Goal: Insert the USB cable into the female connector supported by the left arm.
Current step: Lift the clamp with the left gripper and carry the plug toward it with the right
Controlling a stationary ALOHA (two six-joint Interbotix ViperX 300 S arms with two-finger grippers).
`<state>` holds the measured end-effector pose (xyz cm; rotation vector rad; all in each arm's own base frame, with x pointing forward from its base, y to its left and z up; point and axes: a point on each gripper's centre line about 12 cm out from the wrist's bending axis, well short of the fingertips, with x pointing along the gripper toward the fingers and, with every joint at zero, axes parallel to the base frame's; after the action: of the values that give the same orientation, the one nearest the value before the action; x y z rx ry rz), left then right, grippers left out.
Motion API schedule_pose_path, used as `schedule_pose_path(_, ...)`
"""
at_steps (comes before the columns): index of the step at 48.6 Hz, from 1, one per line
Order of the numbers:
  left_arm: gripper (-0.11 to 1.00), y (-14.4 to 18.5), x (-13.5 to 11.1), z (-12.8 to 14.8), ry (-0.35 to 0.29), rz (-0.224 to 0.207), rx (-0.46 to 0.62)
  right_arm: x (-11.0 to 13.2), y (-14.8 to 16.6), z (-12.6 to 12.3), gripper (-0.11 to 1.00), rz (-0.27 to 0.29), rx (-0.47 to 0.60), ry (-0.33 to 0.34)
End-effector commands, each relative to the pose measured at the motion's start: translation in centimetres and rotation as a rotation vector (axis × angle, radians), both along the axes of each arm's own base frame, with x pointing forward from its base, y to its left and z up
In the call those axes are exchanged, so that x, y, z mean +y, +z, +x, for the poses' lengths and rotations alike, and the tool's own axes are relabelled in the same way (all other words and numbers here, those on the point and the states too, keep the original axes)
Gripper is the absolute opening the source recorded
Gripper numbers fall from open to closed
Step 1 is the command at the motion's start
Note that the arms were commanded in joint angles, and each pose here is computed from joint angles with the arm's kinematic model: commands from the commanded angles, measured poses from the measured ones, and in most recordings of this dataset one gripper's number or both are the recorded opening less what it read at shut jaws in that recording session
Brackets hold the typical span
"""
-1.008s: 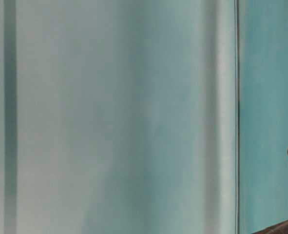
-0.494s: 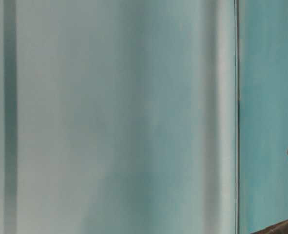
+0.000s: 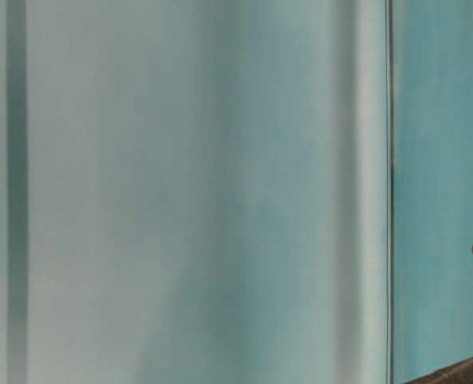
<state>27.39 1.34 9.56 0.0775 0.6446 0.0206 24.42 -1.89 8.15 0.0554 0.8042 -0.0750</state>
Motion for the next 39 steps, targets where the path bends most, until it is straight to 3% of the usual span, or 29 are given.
schedule_pose_path(1,0.77,0.5,0.0,0.5,-0.008,0.011,-0.022,-0.2,1.3,1.7,0.22,-0.025,-0.026,0.018)
schedule_pose_path(13,0.77,0.4,0.0,0.6,-0.008,0.012,-0.029,-0.5,3.4,4.2,0.22,-0.077,-0.027,0.063)
schedule_pose_path(21,0.77,0.1,0.0,1.3,-0.007,0.015,-0.068,-0.7,4.7,5.5,0.22,-0.077,-0.022,0.059)
schedule_pose_path(39,0.77,-2.3,0.1,2.1,-0.005,0.019,-0.094,-1.0,6.8,7.6,0.22,-0.053,0.099,0.036)
